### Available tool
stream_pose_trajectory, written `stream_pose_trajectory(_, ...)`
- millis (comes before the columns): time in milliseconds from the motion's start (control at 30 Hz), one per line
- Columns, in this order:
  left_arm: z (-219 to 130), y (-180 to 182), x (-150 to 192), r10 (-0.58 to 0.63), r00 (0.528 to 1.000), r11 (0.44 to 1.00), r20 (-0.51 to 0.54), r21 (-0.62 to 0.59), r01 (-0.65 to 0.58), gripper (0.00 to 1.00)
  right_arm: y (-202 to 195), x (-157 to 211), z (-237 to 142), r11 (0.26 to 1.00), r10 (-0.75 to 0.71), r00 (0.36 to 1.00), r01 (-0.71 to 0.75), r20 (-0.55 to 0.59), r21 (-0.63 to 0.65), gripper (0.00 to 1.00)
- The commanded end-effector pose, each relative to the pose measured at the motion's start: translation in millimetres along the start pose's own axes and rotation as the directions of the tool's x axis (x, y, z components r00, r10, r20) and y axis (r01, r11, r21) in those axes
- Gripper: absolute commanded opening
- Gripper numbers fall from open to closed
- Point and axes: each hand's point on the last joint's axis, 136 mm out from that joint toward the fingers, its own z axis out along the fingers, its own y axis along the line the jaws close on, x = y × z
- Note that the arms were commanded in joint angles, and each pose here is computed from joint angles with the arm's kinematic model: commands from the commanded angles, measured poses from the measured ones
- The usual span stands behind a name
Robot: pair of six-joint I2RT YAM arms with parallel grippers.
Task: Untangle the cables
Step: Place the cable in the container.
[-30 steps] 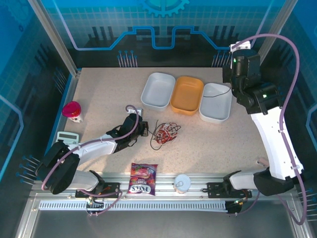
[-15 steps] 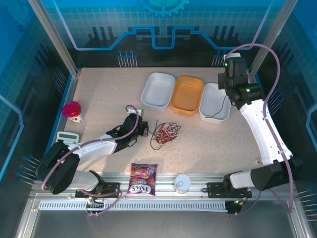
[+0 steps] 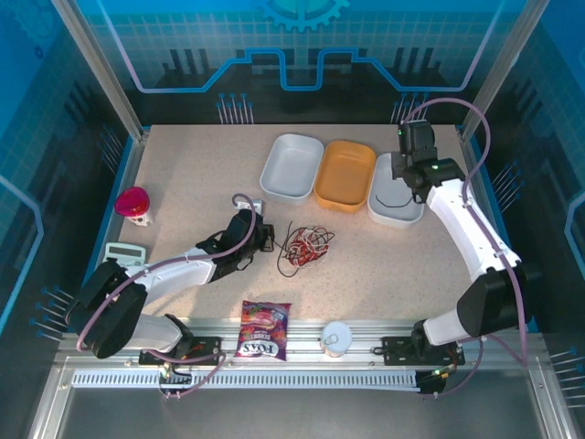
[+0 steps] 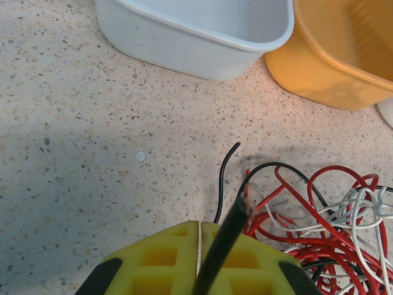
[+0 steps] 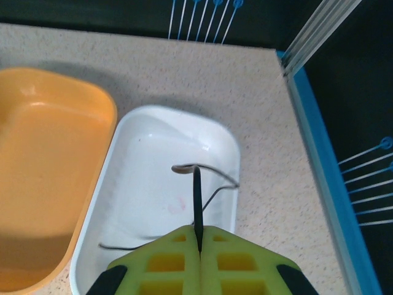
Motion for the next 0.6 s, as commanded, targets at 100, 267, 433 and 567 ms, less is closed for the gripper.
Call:
stream_pose_trajectory(100, 0.6, -0.5, 0.4, -0.017, 1.000, 1.000, -0.007, 0.009, 0.017, 0.00, 17.9, 27.1, 39.2, 0.997, 0.063, 0.995, -0.067, -0.083, -0.036, 0.00)
stream_pose_trajectory(267, -0.9, 1.8, 2.2, -0.020, 1.000, 1.000, -0.004, 0.006, 0.020, 0.00, 34.2, 48.5, 70.9, 0.997, 0.043, 0.986, -0.053, -0.164, -0.052, 0.00)
stream_pose_trajectory(433, -3.4, 4.4, 3.8, -0.020, 1.000, 1.000, -0.006, 0.000, 0.020, 0.00, 41.0, 68.5, 95.2, 0.999, 0.024, 0.971, -0.033, -0.237, -0.033, 0.00)
stream_pose_trajectory(567, -4.9, 4.1, 3.8, -0.020, 1.000, 1.000, -0.004, 0.003, 0.020, 0.00, 39.7, 82.9, 104.3, 0.999, 0.041, 0.961, -0.045, -0.273, -0.009, 0.00)
